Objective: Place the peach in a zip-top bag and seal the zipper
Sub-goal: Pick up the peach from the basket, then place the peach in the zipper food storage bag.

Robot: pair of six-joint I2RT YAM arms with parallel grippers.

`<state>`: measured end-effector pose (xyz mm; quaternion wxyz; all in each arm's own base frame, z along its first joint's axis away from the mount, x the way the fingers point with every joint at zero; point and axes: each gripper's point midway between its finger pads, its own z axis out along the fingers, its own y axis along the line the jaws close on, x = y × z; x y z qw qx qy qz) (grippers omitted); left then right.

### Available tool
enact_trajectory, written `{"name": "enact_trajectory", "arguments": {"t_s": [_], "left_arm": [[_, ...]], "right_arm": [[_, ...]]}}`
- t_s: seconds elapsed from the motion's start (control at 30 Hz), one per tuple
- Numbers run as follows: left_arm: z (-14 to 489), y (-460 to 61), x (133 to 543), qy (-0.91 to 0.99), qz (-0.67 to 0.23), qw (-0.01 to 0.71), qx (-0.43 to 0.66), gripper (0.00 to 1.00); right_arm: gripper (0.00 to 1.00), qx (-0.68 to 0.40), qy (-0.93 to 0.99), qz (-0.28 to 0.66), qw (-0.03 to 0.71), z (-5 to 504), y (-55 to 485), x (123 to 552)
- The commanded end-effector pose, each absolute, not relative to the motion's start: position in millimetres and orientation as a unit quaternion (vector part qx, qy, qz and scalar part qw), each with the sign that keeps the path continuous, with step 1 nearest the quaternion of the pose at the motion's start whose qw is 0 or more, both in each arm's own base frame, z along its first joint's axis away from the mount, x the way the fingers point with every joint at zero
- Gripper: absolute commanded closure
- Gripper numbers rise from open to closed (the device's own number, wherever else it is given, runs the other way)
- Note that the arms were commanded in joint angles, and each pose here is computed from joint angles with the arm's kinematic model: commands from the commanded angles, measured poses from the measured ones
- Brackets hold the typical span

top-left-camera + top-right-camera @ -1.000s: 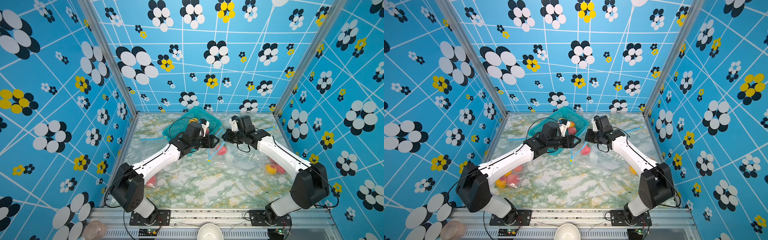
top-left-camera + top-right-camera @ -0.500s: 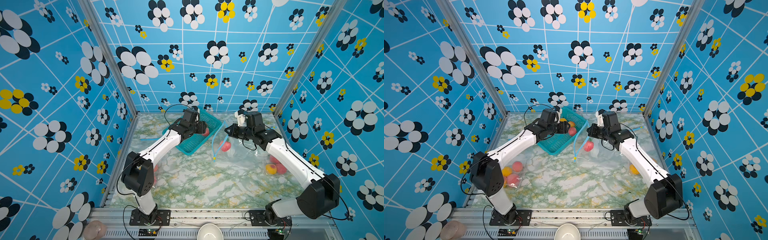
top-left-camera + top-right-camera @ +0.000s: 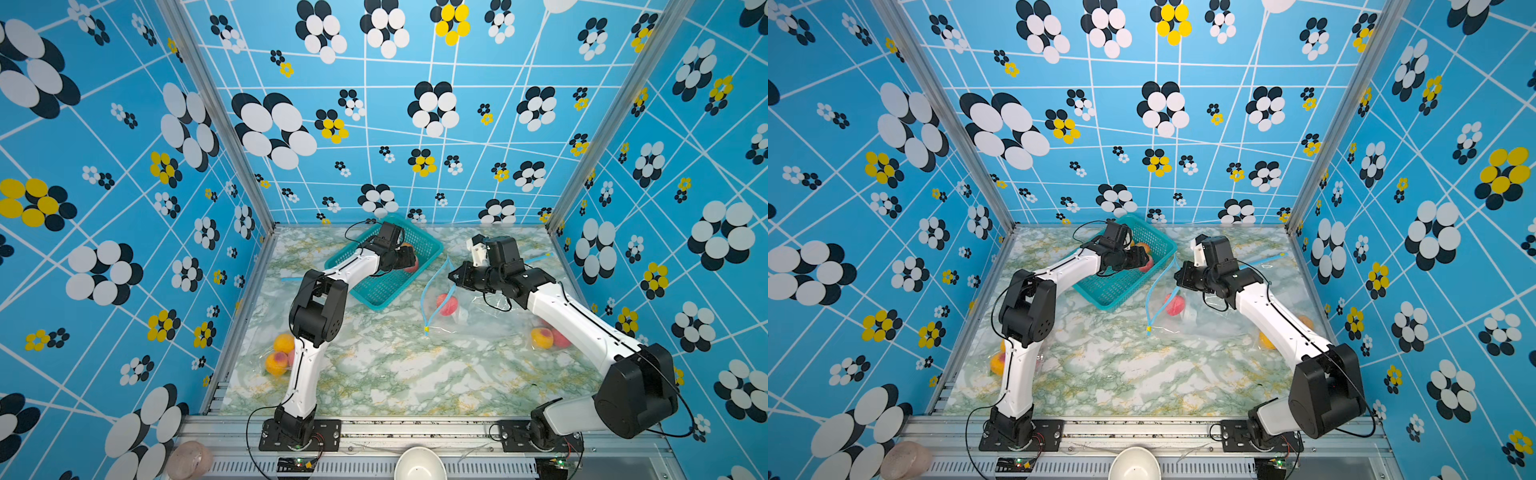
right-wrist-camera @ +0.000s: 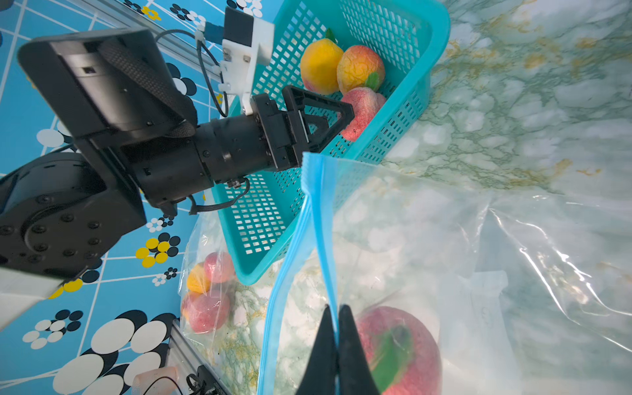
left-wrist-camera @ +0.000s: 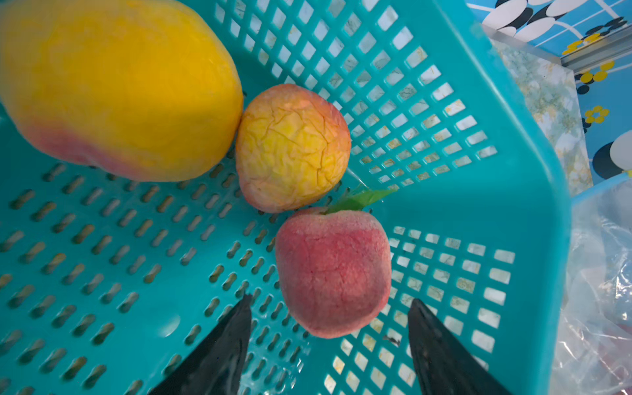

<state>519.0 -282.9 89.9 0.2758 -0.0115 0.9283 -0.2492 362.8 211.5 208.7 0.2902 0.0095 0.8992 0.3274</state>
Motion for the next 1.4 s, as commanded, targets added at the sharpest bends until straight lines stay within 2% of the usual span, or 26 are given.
{"name": "enact_trajectory", "arguments": {"t_s": [0.0,0.3,0.43,0.57,0.8,1.0,1.17,1.27,1.37], "left_arm": [[90.6,-282.2,534.1,0.923,-0.259,0.28,-0.04,0.26],[49.9,-290.3,537.8,0.93,-0.261,0.252,-0.06,0.26],[51.0,-293.3,535.9,0.926,-0.276,0.25,-0.062,0.31],[81.9,-291.1,532.2,0.916,-0.292,0.272,-0.051,0.36],[165.4,-272.0,514.0,0.89,-0.323,0.319,-0.028,0.38],[213.0,-268.9,469.8,0.868,-0.372,0.33,-0.004,0.39],[273.7,-289.9,400.8,0.826,-0.445,0.344,0.042,0.38],[285.3,-311.1,358.7,0.815,-0.464,0.336,0.083,0.38],[274.9,-321.3,331.2,0.815,-0.475,0.318,0.094,0.38]], "right_arm": [[1.0,0.01,0.89,0.345,0.299,217.1,213.6,361.0],[1.0,0.006,0.889,0.349,0.297,215.3,216.5,359.1],[1.0,0.004,0.889,0.349,0.296,213.9,217.0,357.4],[1.0,0.004,0.89,0.347,0.296,211.2,216.2,355.8],[1.0,0.006,0.892,0.344,0.293,206.4,215.3,355.8],[1.0,0.006,0.894,0.333,0.299,207.3,213.9,361.3],[1.0,0.008,0.905,0.308,0.294,199.2,210.5,368.7],[1.0,0.008,0.907,0.308,0.288,196.7,213.4,374.8],[1.0,0.004,0.905,0.308,0.293,202.7,215.7,380.5]]}}
